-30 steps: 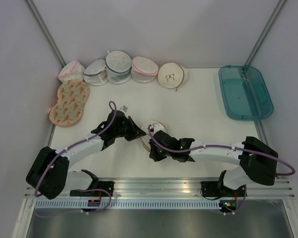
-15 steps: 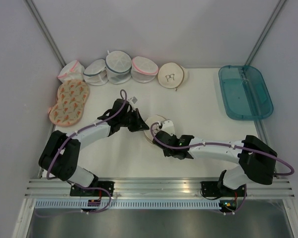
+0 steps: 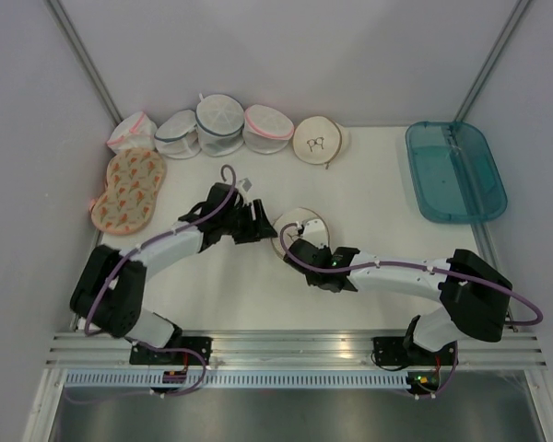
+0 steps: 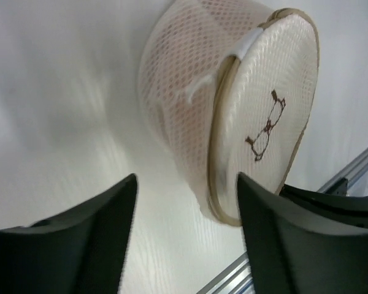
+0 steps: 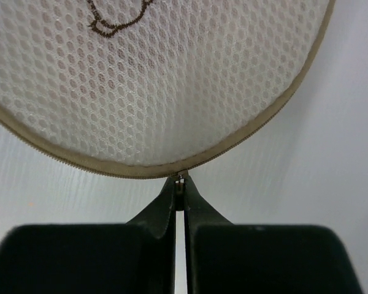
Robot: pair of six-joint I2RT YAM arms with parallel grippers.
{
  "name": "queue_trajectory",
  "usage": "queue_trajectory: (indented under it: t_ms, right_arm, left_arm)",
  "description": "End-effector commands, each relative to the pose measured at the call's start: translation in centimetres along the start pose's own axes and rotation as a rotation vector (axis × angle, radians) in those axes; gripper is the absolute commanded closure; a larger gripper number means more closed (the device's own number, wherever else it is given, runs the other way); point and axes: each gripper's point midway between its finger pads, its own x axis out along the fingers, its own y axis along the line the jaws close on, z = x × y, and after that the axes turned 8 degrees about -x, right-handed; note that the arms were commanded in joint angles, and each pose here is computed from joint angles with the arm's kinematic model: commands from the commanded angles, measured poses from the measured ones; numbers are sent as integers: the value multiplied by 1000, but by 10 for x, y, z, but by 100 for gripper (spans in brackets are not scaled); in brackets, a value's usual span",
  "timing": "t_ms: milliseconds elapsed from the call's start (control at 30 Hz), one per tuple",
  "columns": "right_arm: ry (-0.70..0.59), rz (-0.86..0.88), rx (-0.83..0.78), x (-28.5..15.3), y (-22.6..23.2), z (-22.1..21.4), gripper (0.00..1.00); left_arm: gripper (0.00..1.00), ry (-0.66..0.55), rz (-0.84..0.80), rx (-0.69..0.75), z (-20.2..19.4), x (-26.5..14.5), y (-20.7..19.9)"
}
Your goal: Unzip the laundry bag and remove the bra
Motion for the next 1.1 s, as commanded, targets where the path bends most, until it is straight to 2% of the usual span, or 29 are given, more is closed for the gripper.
queue_trajectory:
  t_ms: [0, 100, 133, 267, 400, 667, 733, 767, 867, 900, 967, 1067]
  right_arm:
    - [-43, 145, 23, -7, 28, 18, 100]
    - [-102, 389, 18, -19, 69, 29, 100]
    - [-92, 518, 9, -31, 88, 27, 99]
    - [-157, 778, 11, -60, 128, 44, 100]
    - [-166, 855, 0, -67, 141, 48, 100]
    - [-171, 824, 6, -61, 139, 52, 100]
    - [-174, 802, 9, -59, 136, 52, 99]
    - [-169, 792, 6, -58, 135, 51, 100]
    - [-161, 774, -2, -55, 133, 49, 99]
    - [-156, 769, -2, -54, 132, 48, 100]
    - [-146, 746, -8, -52, 128, 46, 100]
    - [-110, 699, -28, -48, 119, 36, 100]
  left_arm:
    - [22, -237, 42, -140, 7, -52, 8]
    - [8, -271, -80, -180, -4, -75, -11]
    - [7, -251, -92, -194, -10, -77, -12]
    - [6, -198, -147, -262, -25, -84, -22]
    - [5, -147, -160, -274, -33, -75, -26]
    - [8, 18, -103, -258, -64, -41, -24]
    - [18, 26, -113, -237, -65, -39, -31]
    - [31, 29, -115, -229, -67, -38, -33]
    - [60, 0, -101, -224, -61, -37, -31]
    - [77, -15, -94, -219, -58, -36, -30]
    - [95, -33, -93, -209, -52, -36, -33]
    - [98, -73, -68, -186, -39, -32, -33]
